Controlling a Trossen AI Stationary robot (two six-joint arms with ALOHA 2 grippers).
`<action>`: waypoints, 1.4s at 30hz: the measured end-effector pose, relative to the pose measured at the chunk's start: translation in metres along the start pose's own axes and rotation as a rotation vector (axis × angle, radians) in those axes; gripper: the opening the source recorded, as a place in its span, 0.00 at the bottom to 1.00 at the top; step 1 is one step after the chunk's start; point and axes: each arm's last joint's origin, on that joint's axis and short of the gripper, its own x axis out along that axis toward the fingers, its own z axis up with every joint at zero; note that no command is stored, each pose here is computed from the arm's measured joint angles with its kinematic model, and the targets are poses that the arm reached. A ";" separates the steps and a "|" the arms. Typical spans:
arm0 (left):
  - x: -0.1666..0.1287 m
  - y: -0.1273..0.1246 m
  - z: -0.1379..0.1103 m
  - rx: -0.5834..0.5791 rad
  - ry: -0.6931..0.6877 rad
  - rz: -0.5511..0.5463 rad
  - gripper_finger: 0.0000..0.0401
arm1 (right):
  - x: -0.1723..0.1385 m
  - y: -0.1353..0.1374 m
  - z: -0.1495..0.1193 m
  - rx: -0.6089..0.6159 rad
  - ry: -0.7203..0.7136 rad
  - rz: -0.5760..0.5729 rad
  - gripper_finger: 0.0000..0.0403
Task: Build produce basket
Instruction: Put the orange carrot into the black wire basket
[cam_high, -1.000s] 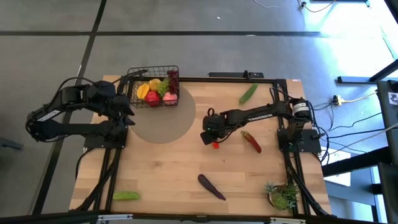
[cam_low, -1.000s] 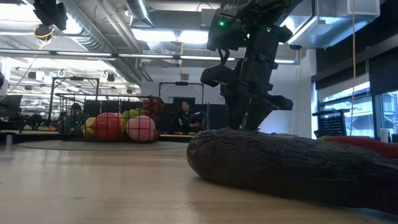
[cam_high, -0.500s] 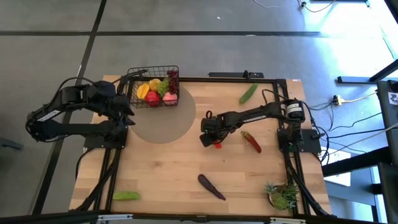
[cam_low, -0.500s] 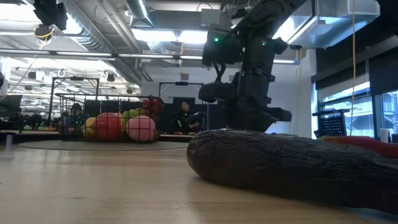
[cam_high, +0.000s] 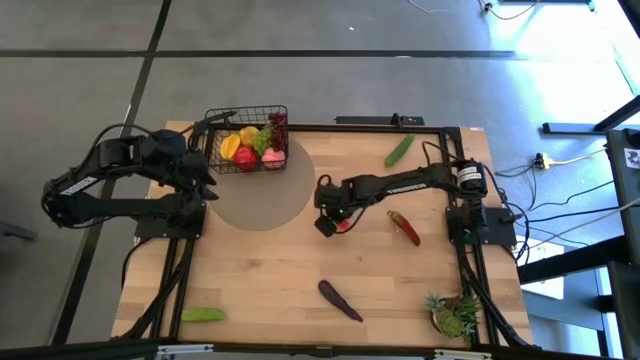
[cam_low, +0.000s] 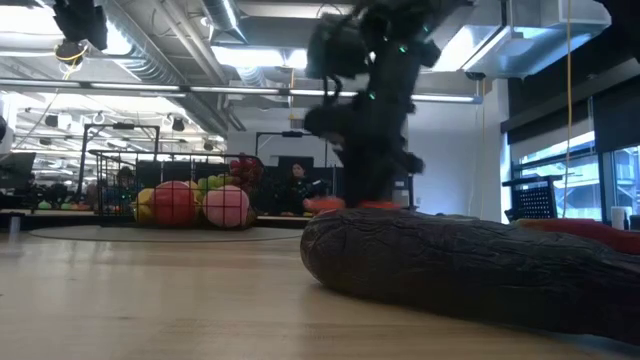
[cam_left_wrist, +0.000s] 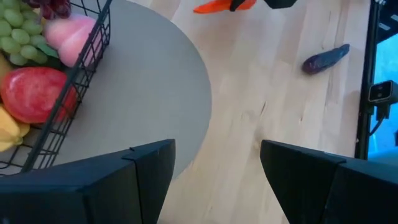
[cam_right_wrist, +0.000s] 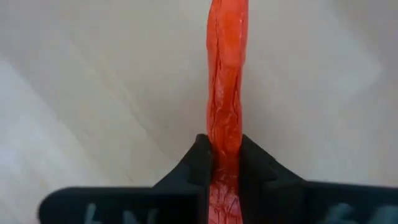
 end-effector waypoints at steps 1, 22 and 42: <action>0.000 0.000 0.000 -0.001 -0.003 0.001 0.56 | -0.005 0.003 0.005 -0.029 -0.022 0.000 0.08; 0.014 -0.006 0.050 0.072 -0.317 0.015 0.56 | -0.116 0.046 0.075 -0.532 -0.580 -0.288 0.08; 0.074 -0.005 0.109 0.186 -0.437 0.144 0.56 | -0.129 0.053 0.086 -0.663 -0.709 -0.350 0.08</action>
